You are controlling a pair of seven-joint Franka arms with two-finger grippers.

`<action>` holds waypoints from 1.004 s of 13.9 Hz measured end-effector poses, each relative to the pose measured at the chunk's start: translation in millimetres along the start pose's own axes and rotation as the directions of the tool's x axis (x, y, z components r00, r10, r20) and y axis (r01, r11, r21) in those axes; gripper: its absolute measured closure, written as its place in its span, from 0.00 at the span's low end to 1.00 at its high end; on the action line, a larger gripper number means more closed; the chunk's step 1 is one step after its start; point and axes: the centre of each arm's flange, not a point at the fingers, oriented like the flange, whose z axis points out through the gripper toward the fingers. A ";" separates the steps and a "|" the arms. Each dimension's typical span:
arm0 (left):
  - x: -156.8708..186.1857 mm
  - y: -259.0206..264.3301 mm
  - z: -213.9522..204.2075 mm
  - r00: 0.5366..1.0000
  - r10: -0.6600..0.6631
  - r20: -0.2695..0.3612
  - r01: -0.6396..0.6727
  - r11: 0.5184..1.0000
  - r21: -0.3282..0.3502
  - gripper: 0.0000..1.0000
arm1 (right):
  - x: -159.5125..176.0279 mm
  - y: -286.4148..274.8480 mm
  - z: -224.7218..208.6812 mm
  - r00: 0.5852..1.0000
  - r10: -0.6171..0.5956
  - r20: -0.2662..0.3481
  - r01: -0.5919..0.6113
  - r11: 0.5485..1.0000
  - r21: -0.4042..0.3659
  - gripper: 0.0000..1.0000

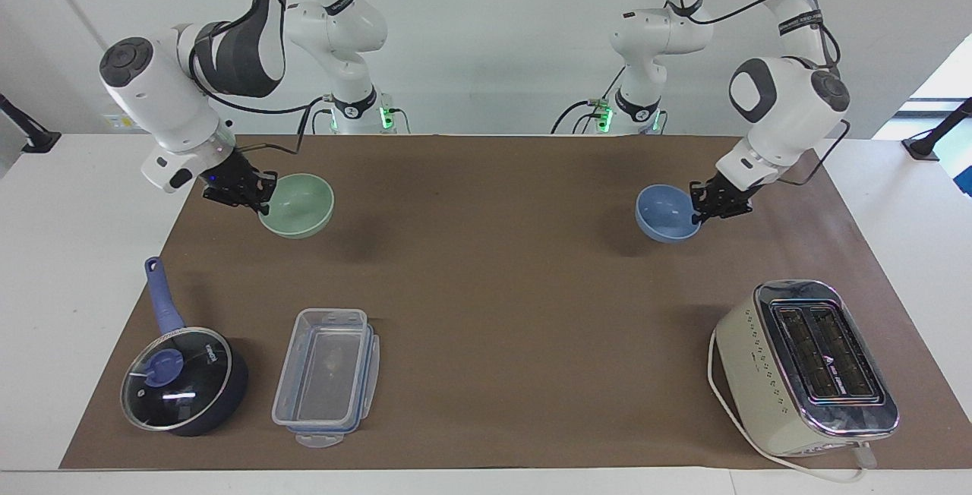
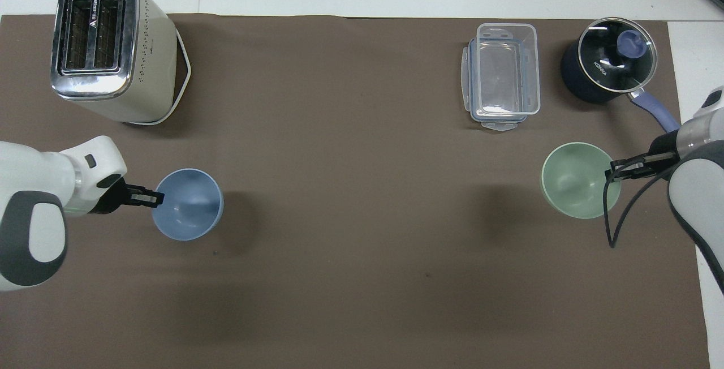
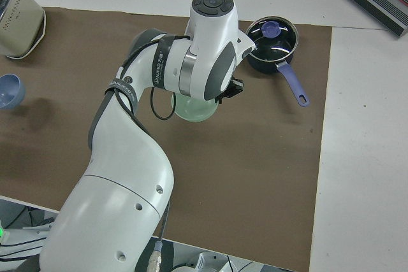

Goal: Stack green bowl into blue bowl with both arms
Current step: 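Slide the blue bowl with the left gripper toward the green bowl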

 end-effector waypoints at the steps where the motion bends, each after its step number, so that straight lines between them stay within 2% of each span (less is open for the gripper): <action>1: 3.4 23.3 4.8 1.000 -0.017 0.001 0.017 1.000 0.006 0.96 | 0.3 -1.4 0.1 1.000 -0.002 0.000 0.002 1.000 0.000 0.95; 5: 10.2 142.0 28.7 0.995 -0.097 -0.035 0.098 0.995 0.017 0.96 | 2.3 -10.8 1.3 1.000 -0.007 0.002 0.007 1.000 0.001 0.95; 9: -7.1 252.1 72.8 0.987 -0.144 -0.067 0.148 0.987 0.063 0.96 | 1.9 -31.4 11.2 1.000 0.007 0.020 -0.007 1.000 0.022 0.95; 11: -12.2 277.1 90.2 0.988 -0.134 -0.081 0.139 0.988 0.069 0.96 | 1.8 -46.8 15.8 1.000 0.004 0.028 -0.005 0.999 0.035 0.95; 14: -15.4 287.4 96.9 0.990 -0.114 -0.082 0.120 0.990 0.069 0.96 | -3.3 -59.4 25.6 0.999 0.001 0.050 -0.003 0.999 0.042 0.95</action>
